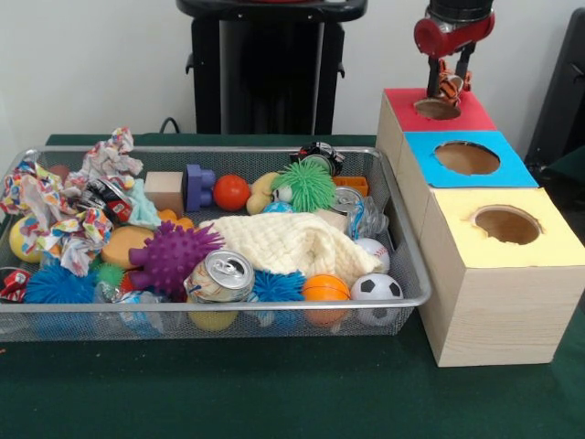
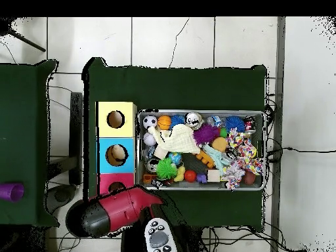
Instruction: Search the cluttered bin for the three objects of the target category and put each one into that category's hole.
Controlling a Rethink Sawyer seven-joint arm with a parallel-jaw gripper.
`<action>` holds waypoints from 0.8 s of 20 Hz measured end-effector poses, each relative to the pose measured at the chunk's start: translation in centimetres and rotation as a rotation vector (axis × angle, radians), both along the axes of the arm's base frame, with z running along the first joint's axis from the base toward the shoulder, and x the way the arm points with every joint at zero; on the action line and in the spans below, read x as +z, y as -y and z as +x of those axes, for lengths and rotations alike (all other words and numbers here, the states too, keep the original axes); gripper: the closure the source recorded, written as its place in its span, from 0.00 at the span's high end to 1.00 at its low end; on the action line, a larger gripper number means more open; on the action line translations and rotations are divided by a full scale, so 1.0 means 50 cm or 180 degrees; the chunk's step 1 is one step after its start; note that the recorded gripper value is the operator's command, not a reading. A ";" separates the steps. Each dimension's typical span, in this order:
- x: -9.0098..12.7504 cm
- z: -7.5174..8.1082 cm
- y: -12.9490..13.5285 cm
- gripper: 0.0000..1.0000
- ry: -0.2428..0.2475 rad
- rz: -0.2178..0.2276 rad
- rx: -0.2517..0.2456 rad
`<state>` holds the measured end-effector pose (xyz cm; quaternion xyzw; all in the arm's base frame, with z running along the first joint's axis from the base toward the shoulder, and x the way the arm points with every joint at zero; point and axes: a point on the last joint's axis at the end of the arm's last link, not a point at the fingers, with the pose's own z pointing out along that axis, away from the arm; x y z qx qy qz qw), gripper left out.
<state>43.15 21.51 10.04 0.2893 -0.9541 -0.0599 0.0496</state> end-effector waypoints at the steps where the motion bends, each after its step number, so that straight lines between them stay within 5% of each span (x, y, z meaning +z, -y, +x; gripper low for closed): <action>1: -0.001 0.000 0.000 0.00 0.0001 0.0002 -0.0001; 16: -0.003 0.001 -0.002 0.00 0.0028 0.0014 -0.0003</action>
